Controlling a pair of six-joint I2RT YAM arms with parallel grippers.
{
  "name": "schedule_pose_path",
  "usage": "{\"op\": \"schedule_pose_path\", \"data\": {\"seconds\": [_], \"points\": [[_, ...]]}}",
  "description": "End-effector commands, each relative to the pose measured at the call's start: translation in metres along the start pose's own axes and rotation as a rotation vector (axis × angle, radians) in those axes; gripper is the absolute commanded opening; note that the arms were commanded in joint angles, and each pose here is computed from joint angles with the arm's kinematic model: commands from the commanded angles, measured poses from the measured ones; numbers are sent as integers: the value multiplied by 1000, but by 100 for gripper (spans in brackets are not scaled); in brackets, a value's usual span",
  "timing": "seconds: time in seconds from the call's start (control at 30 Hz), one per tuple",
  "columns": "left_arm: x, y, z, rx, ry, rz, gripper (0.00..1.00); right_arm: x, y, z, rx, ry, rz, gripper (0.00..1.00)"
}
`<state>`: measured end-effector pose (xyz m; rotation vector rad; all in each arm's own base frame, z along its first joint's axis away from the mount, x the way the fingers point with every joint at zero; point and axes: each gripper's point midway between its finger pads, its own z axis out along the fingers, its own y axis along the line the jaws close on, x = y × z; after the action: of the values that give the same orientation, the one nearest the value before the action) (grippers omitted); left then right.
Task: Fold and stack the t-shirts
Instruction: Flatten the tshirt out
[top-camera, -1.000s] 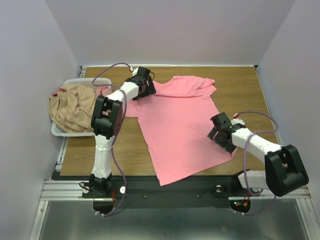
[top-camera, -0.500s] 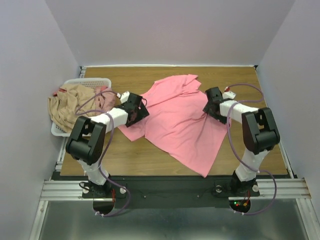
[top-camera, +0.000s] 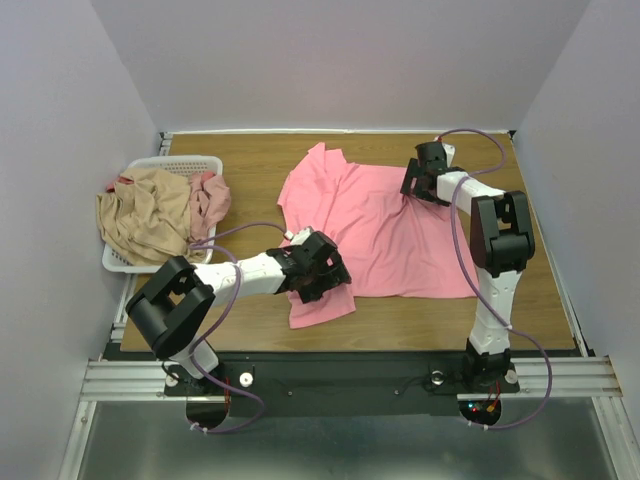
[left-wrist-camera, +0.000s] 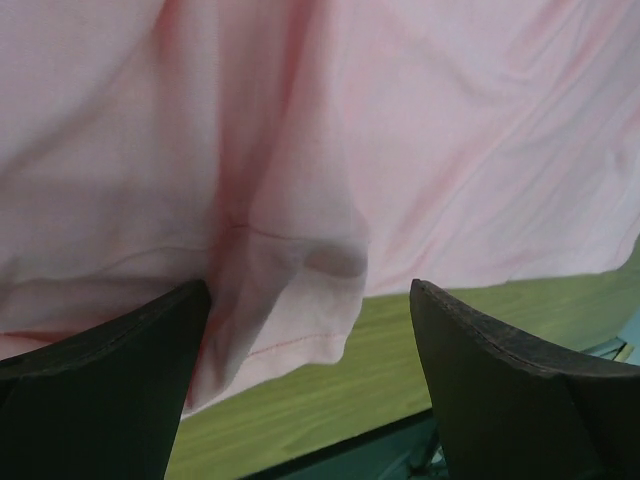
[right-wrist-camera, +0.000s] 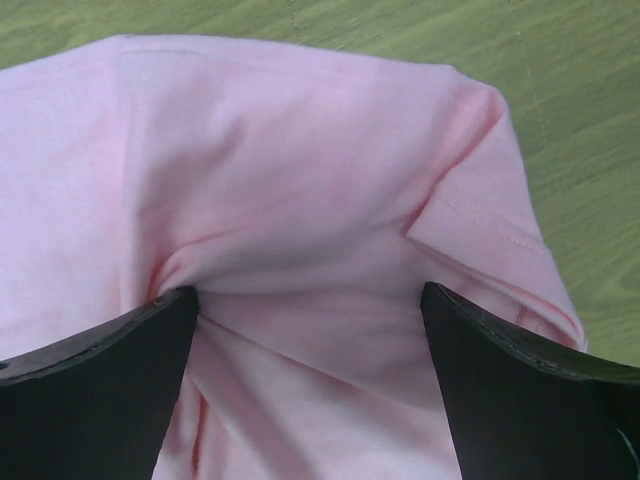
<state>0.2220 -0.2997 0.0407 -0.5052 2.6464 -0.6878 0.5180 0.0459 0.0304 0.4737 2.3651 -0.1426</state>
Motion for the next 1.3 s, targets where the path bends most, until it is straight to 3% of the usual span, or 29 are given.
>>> {"op": "schedule_pose_path", "data": {"seconds": [0.0,0.27,0.43,0.53,0.6,0.63,0.67,0.8,0.93,1.27], "points": [[11,25,-23,-160,25,21,95,19,-19,-7,-18,95,-107,100],[-84,-9,-76,-213,-281,85,97,-32,-25,-33,9,-36,-182,100],[-152,-16,-66,-183,-365,82,97,-29,-34,-29,56,-34,-227,100],[-207,-43,-58,-155,-452,99,97,-32,-45,-23,126,-46,-245,100],[-225,-40,-30,-221,-447,126,97,-34,-53,-21,158,-48,-247,100],[-247,-59,-36,-208,-497,149,97,-35,-55,-20,167,-50,-245,100],[-249,-49,-12,-265,-462,168,97,-37,-58,-20,176,-52,-241,100],[-282,-50,23,-273,-437,193,97,-46,-60,-17,121,-47,-212,100],[-310,-14,52,-348,-412,165,97,-53,-74,-12,150,-51,-204,100],[-322,40,78,-383,-351,133,97,-66,-98,6,182,-44,-212,100]]}}
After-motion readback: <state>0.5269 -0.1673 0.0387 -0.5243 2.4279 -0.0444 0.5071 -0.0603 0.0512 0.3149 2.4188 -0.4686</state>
